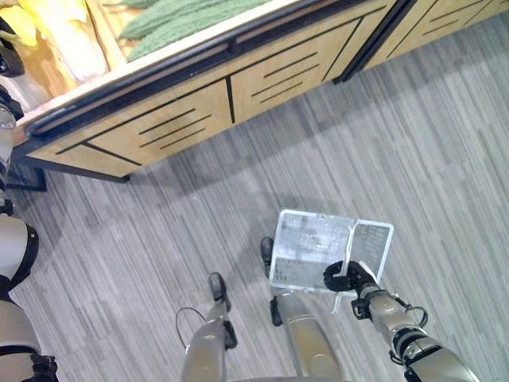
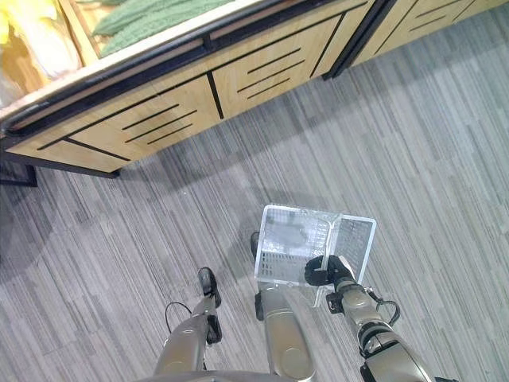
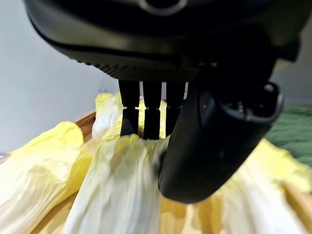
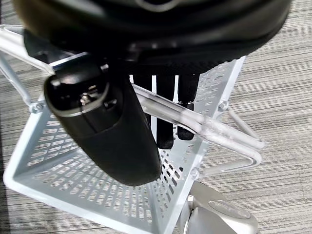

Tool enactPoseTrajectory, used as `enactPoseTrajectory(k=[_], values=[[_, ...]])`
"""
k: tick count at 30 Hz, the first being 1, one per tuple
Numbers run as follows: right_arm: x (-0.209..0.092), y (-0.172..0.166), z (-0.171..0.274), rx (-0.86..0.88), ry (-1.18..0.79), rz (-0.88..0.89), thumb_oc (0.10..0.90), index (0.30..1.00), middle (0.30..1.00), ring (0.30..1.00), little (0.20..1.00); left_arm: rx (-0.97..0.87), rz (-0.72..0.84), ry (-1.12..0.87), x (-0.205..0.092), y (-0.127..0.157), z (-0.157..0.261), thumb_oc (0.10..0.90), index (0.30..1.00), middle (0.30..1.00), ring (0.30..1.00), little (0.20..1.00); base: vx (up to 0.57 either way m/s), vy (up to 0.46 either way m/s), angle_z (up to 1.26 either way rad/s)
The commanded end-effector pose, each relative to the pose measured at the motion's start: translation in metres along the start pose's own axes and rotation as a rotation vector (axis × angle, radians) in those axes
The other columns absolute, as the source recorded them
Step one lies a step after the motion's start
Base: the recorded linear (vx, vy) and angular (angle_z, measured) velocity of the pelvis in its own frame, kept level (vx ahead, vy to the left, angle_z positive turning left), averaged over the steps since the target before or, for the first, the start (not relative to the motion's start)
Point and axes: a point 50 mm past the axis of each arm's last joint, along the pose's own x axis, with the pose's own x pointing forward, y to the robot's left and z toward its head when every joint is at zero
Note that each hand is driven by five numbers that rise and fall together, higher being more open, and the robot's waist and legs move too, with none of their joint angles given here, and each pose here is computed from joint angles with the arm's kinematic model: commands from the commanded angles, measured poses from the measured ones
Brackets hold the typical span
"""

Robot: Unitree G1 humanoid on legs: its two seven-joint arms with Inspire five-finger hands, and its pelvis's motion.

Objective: Get the vegetables into the basket

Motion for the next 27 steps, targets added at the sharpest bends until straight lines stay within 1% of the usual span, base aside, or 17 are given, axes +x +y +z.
enactPoseTrajectory(k=[1, 7, 14, 17, 19, 20, 27], values=[[-0.039, -0.016, -0.102, -0.093, 0.341, -0.021, 0.4, 0.3, 0.3, 0.3, 0.3, 0.018, 0.046, 0.052, -0.001, 0.016, -0.023, 0.4, 0.3, 0.3, 0.3, 0.3, -0.02, 0.081, 0.09], [-0.048, -0.017, -0.117, -0.118, 0.404, -0.006, 0.4, 0.3, 0.3, 0.3, 0.3, 0.062, 0.025, 0.035, -0.001, 0.018, -0.026, 0.4, 0.3, 0.3, 0.3, 0.3, -0.02, 0.067, 0.06], [-0.059, -0.021, -0.135, -0.136, 0.474, -0.002, 0.4, 0.3, 0.3, 0.3, 0.3, 0.165, -0.012, -0.071, -0.004, 0.015, -0.018, 0.4, 0.3, 0.3, 0.3, 0.3, -0.05, 0.066, 0.05], [-0.063, -0.021, -0.142, -0.128, 0.504, -0.007, 0.4, 0.3, 0.3, 0.3, 0.3, 0.158, -0.03, -0.114, -0.006, 0.012, -0.012, 0.4, 0.3, 0.3, 0.3, 0.3, -0.08, 0.071, 0.05], [-0.069, -0.021, -0.15, -0.11, 0.533, -0.015, 0.4, 0.3, 0.3, 0.3, 0.3, 0.126, -0.03, -0.249, -0.014, 0.008, 0.008, 0.4, 0.3, 0.3, 0.3, 0.3, -0.15, 0.11, 0.07], [-0.07, -0.022, -0.15, -0.111, 0.533, -0.015, 0.4, 0.3, 0.3, 0.3, 0.3, 0.126, -0.031, -0.247, -0.014, 0.008, 0.008, 0.4, 0.3, 0.3, 0.3, 0.3, -0.07, 0.063, 0.09], [-0.076, -0.024, -0.158, -0.097, 0.564, -0.031, 0.4, 0.3, 0.3, 0.3, 0.3, -0.009, -0.078, -0.427, -0.039, -0.008, 0.034, 0.4, 0.3, 0.3, 0.3, 0.3, -0.07, 0.054, 0.08]])
